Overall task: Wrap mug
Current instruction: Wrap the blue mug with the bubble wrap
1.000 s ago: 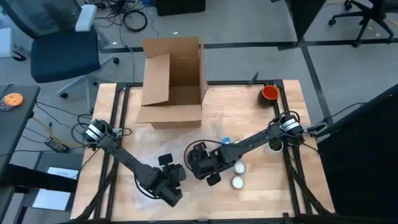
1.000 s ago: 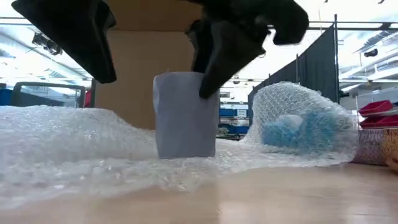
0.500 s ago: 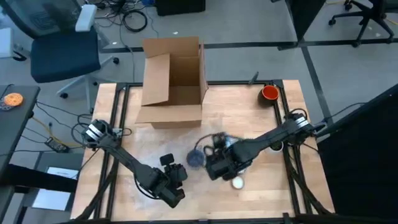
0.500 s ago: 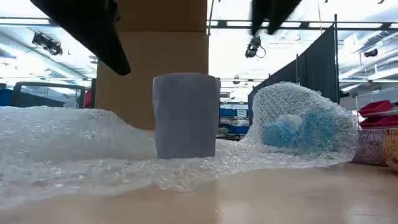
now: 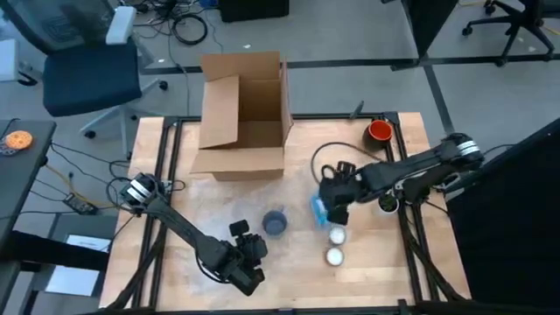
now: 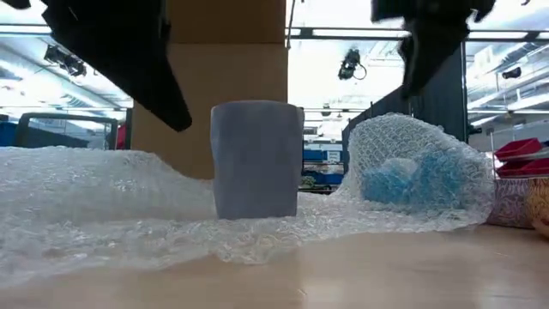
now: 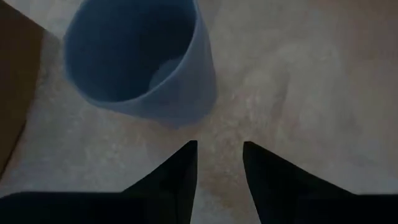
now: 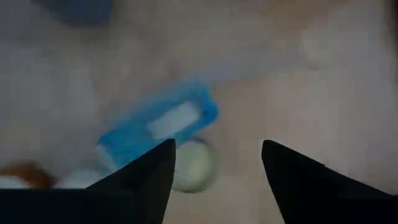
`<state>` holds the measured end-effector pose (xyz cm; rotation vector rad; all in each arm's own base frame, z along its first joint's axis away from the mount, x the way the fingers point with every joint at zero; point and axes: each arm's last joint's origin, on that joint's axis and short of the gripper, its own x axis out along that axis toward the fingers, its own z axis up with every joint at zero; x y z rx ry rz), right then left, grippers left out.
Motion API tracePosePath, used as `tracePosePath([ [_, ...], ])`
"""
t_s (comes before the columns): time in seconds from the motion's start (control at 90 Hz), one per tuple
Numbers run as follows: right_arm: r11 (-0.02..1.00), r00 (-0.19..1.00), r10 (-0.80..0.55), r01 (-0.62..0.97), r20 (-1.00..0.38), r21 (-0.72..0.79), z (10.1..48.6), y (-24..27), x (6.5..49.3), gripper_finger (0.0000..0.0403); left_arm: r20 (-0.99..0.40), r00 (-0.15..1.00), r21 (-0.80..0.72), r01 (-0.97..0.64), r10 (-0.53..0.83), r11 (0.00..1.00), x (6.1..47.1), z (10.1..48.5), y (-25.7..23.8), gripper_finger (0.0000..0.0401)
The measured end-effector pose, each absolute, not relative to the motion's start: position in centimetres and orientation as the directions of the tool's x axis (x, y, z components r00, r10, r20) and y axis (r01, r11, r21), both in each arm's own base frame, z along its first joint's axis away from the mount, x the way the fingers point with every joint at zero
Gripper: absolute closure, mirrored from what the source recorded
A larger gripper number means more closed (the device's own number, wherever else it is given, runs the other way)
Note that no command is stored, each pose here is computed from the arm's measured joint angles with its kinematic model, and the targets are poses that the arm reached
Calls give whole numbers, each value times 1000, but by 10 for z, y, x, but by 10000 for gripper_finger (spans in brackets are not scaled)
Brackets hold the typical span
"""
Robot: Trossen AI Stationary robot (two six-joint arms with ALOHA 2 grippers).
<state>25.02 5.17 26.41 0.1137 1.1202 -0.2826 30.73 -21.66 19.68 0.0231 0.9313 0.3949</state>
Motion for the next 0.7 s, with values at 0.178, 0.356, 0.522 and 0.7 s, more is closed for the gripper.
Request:
tracePosePath([
  [0.178, 938, 506, -2, 300, -863, 174, 231, 39, 236, 188, -769, 525, 222, -315, 365, 923, 311, 193, -214, 286],
  [0.356, 909, 632, 195, 171, -750, 380, 210, 42, 245, 196, -763, 519, 229, -341, 385, 912, 316, 191, -206, 286],
  [0.522, 877, 694, 257, 124, -673, 463, 206, 49, 260, 213, -759, 525, 215, -356, 385, 909, 320, 192, -203, 286],
  [0.7, 879, 707, 265, 103, -656, 466, 199, 53, 269, 255, -760, 522, 218, -355, 387, 909, 321, 192, -202, 286],
])
